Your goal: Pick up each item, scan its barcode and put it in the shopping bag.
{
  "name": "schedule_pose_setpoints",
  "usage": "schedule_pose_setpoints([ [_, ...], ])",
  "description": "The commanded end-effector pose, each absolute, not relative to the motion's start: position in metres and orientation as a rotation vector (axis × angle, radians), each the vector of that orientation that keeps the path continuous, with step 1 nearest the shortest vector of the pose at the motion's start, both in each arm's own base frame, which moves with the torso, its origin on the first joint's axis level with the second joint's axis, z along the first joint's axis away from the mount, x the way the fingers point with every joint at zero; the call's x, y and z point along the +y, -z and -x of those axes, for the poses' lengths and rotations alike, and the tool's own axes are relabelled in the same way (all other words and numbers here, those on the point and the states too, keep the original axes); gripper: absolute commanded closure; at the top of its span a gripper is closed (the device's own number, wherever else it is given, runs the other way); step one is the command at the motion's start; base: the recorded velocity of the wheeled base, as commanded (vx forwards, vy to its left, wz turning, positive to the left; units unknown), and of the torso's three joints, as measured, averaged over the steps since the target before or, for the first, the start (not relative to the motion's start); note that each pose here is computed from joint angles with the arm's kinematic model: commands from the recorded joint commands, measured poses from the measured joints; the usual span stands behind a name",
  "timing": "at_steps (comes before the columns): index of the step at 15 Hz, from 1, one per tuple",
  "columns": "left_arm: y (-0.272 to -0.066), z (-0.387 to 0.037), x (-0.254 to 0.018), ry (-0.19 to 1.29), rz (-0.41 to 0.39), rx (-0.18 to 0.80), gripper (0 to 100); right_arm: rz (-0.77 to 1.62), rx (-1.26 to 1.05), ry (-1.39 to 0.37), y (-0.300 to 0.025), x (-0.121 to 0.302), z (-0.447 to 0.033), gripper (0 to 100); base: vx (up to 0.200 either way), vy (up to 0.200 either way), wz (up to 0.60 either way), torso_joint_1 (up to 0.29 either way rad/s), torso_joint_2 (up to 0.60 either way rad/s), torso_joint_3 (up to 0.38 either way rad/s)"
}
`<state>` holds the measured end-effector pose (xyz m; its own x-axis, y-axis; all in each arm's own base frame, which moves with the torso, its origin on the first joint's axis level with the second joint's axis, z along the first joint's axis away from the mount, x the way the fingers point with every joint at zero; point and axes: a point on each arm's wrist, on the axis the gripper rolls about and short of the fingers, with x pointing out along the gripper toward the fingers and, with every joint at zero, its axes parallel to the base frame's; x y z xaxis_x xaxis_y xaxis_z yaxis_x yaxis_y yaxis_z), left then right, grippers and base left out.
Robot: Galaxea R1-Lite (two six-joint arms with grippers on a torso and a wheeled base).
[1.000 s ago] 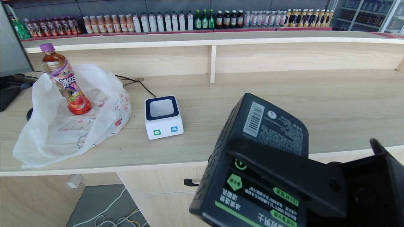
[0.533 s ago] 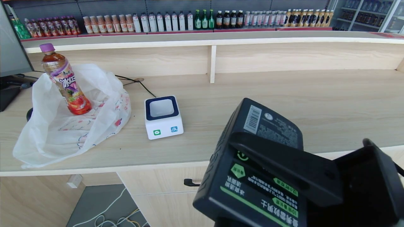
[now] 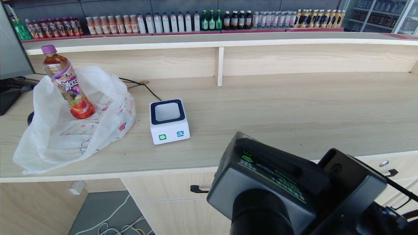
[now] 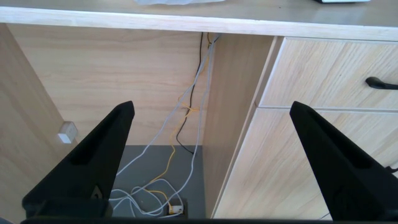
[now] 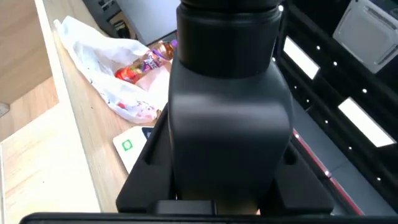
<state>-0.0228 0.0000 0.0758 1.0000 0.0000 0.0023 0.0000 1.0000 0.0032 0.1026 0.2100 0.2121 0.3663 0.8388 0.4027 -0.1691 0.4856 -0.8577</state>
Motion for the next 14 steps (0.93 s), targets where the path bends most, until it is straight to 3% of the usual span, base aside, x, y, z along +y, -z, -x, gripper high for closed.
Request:
schedule_pose_setpoints([
  [1, -0.076, 0.023, 0.000, 0.000, -0.003, -0.003, 0, 0.788, -0.984, -0.692, -0.223, 0.195, -0.098, 100, 0.000, 0.000, 0.00, 0.000, 0.00, 0.000],
  [8, -0.076, 0.023, 0.000, 0.000, -0.003, -0.003, 0, 0.564, -0.826, -0.669, -0.231, 0.202, -0.114, 100, 0.000, 0.000, 0.00, 0.000, 0.00, 0.000],
  [11, -0.076, 0.023, 0.000, 0.000, -0.003, -0.003, 0, 0.218, -0.597, -0.671, -0.227, 0.206, -0.119, 100, 0.000, 0.000, 0.00, 0.000, 0.00, 0.000],
  [14, -0.076, 0.023, 0.000, 0.000, -0.003, -0.003, 0, 0.049, -0.482, -0.618, -0.222, 0.205, -0.124, 100, 0.000, 0.000, 0.00, 0.000, 0.00, 0.000],
])
